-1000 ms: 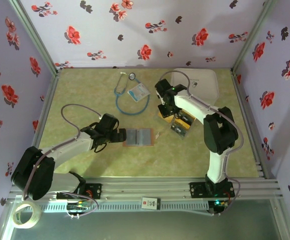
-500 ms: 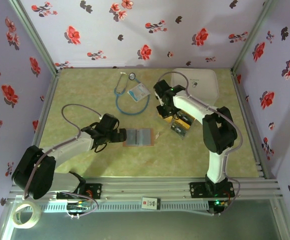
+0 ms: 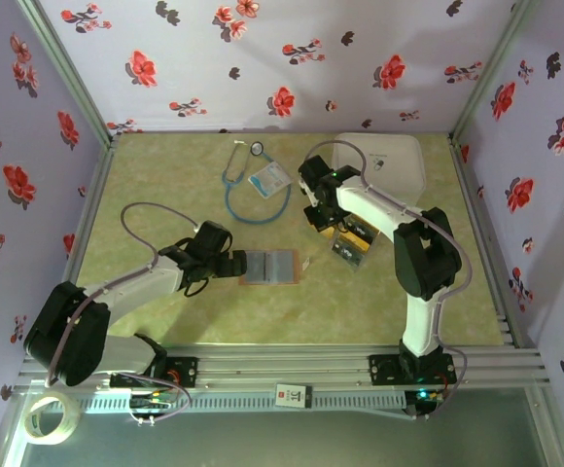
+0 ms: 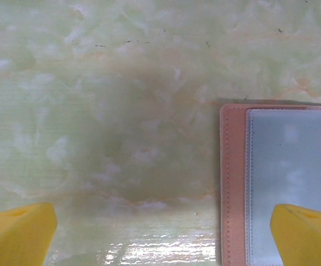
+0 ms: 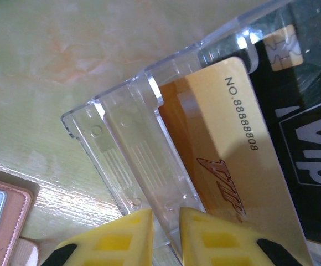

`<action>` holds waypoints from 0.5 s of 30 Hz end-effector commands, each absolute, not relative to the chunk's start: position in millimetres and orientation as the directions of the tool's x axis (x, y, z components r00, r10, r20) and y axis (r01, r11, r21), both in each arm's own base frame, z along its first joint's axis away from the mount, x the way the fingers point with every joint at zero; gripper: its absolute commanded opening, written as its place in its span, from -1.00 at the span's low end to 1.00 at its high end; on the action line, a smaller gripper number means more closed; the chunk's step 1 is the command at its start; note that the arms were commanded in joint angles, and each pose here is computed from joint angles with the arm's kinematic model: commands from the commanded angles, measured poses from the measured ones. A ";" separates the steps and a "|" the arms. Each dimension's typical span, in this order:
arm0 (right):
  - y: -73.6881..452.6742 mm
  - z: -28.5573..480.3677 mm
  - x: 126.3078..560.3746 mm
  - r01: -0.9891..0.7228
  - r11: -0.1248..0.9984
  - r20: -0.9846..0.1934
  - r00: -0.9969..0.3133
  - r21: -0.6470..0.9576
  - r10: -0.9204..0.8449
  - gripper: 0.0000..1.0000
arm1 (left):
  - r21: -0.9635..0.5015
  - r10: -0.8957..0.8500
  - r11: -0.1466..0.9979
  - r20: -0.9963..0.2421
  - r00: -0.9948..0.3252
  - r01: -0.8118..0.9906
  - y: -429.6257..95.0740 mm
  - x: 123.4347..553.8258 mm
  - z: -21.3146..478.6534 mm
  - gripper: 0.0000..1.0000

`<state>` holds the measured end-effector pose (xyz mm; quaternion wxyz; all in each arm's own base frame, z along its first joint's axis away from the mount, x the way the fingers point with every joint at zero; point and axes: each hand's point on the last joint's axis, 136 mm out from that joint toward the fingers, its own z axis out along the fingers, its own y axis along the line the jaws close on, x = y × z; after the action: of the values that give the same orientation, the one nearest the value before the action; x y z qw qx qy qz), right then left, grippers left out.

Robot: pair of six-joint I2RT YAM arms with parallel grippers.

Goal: Put the credit cards into the card holder
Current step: Pick up the credit card from the storage box.

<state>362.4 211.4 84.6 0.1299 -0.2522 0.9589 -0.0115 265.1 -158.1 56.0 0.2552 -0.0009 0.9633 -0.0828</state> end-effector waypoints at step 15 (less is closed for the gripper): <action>232.4 102.2 354.7 -0.665 0.747 -0.258 -0.717 -0.025 -0.647 -0.92 | -0.166 -0.035 0.985 -0.492 -0.870 0.054 -159.7 268.1 58.4 0.99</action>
<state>357.1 223.4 88.1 0.1228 -0.3301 0.9358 0.0157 264.4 -159.1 55.8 0.2531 0.0002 0.9636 -0.0855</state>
